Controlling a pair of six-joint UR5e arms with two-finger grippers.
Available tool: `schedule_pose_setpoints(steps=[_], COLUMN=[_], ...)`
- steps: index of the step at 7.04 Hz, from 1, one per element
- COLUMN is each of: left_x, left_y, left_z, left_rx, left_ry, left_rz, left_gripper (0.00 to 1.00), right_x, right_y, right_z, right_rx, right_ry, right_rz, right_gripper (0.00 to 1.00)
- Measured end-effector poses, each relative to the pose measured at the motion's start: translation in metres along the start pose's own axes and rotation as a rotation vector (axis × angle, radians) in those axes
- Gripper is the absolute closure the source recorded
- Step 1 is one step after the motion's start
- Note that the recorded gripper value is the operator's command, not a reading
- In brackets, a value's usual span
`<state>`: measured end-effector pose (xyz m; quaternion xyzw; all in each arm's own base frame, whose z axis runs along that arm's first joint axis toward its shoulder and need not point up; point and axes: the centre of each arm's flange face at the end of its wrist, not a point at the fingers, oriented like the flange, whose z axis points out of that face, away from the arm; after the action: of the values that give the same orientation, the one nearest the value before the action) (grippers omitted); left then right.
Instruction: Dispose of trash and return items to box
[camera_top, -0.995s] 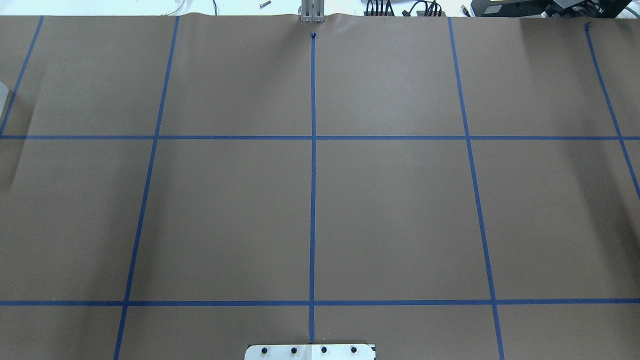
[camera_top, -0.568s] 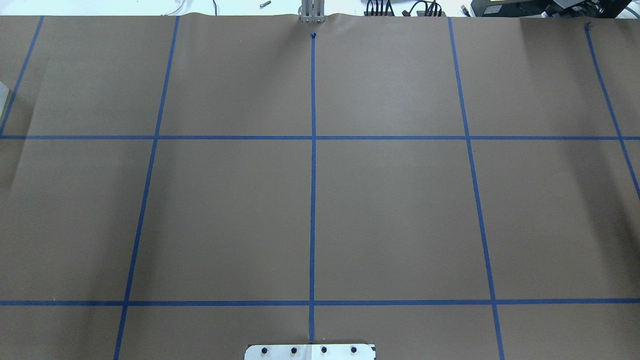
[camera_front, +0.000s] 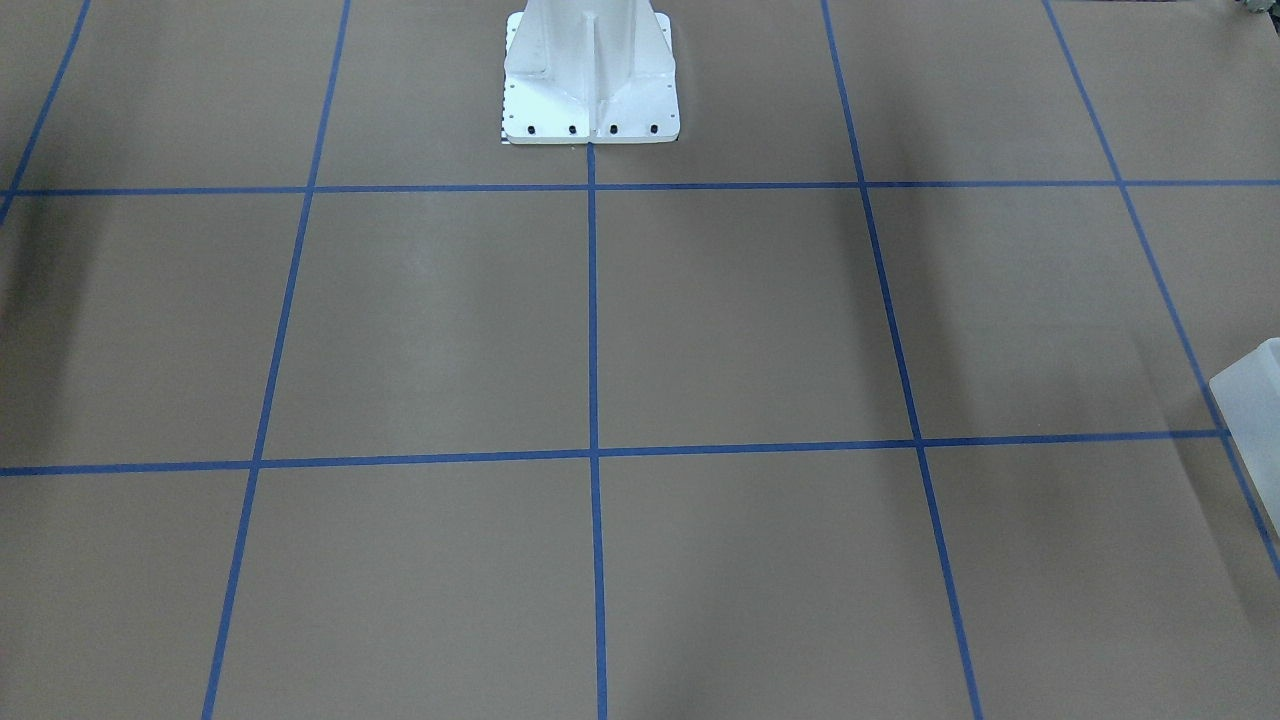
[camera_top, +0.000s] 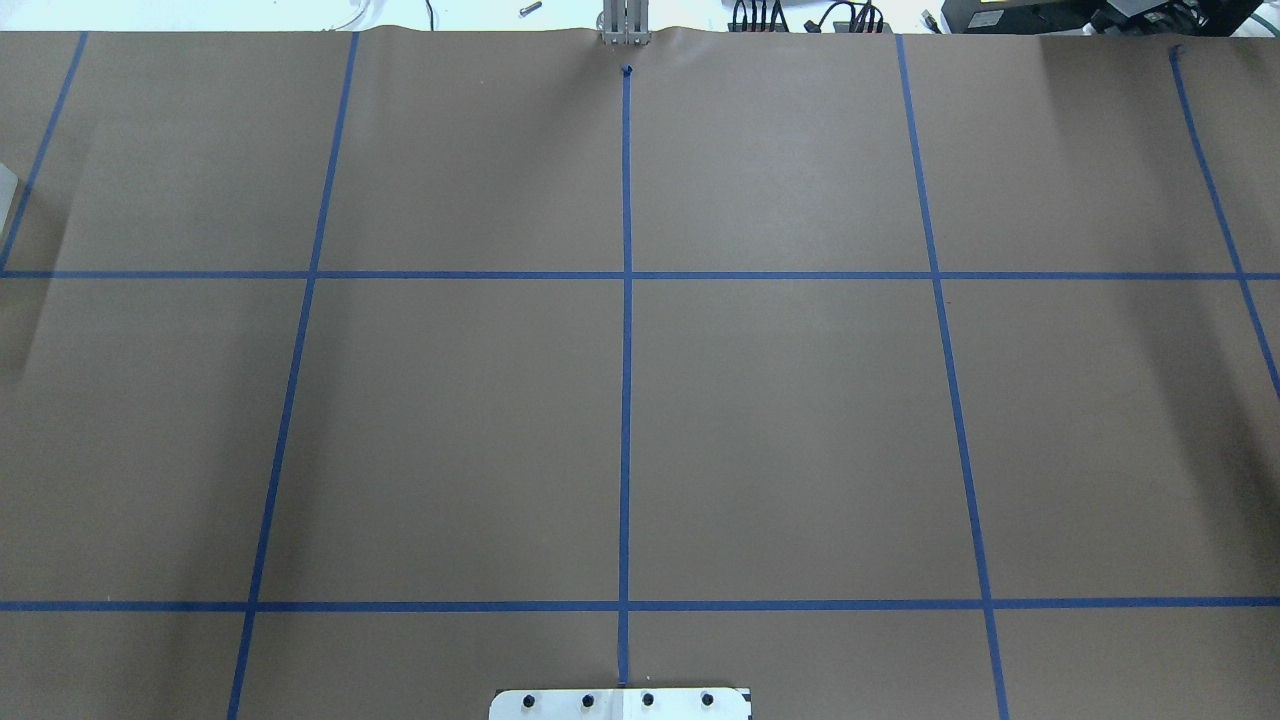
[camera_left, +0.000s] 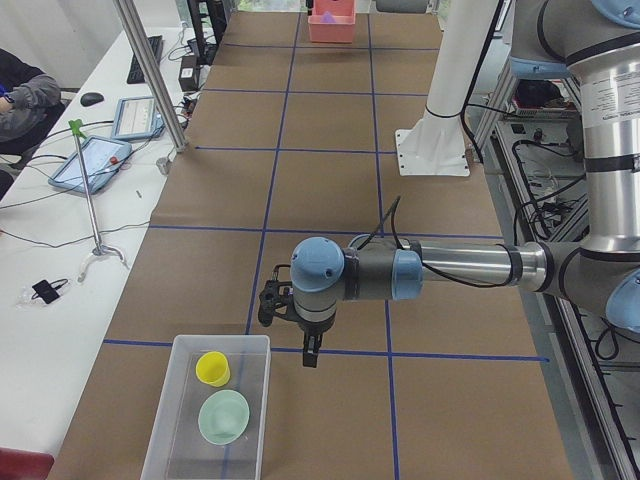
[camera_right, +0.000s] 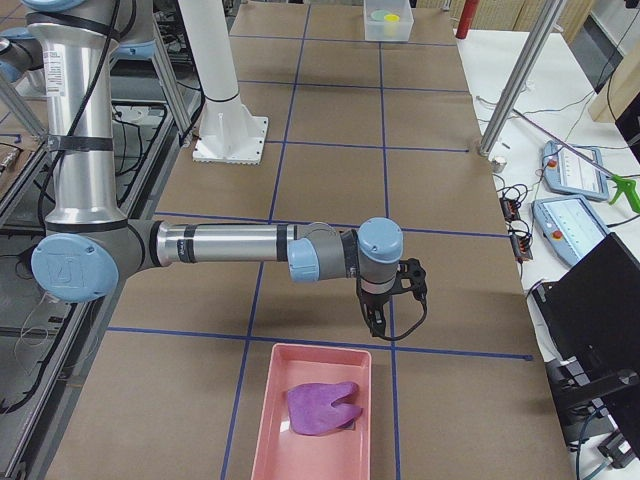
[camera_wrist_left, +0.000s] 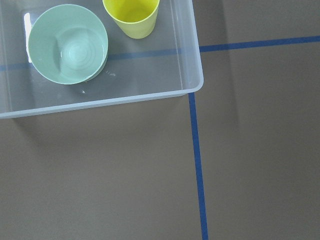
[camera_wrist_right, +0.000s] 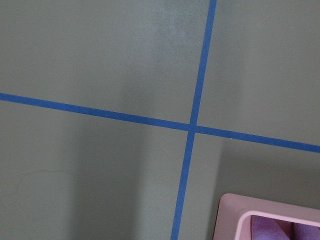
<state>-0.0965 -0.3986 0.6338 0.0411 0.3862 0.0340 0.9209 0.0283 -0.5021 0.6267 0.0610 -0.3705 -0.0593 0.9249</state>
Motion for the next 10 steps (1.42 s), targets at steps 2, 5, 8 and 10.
schedule_pose_setpoints(steps=[2,5,8,10], left_x=[0.0001,0.0009,0.0013,0.0013], left_y=[-0.0002,-0.0014,-0.0021,-0.002], left_z=[-0.0002,-0.0013,-0.0019,-0.0018], left_rx=[0.001,0.004,0.005,0.005], left_ry=[0.0,-0.001,-0.001,-0.001], left_rz=[0.0,0.003,0.007,0.006], left_gripper=[0.01,0.01,0.01,0.01], right_x=[-0.0001,-0.0004,-0.0019,-0.0027], right_y=[0.0005,0.0012,0.0022,0.0024], right_z=[0.0004,0.0013,0.0052,0.0062], right_rx=[-0.001,-0.004,-0.013,-0.014], right_ry=[0.0,-0.004,-0.006,-0.006], right_rz=[0.0,0.003,0.001,-0.001], right_gripper=[0.0,0.0,0.0,0.0])
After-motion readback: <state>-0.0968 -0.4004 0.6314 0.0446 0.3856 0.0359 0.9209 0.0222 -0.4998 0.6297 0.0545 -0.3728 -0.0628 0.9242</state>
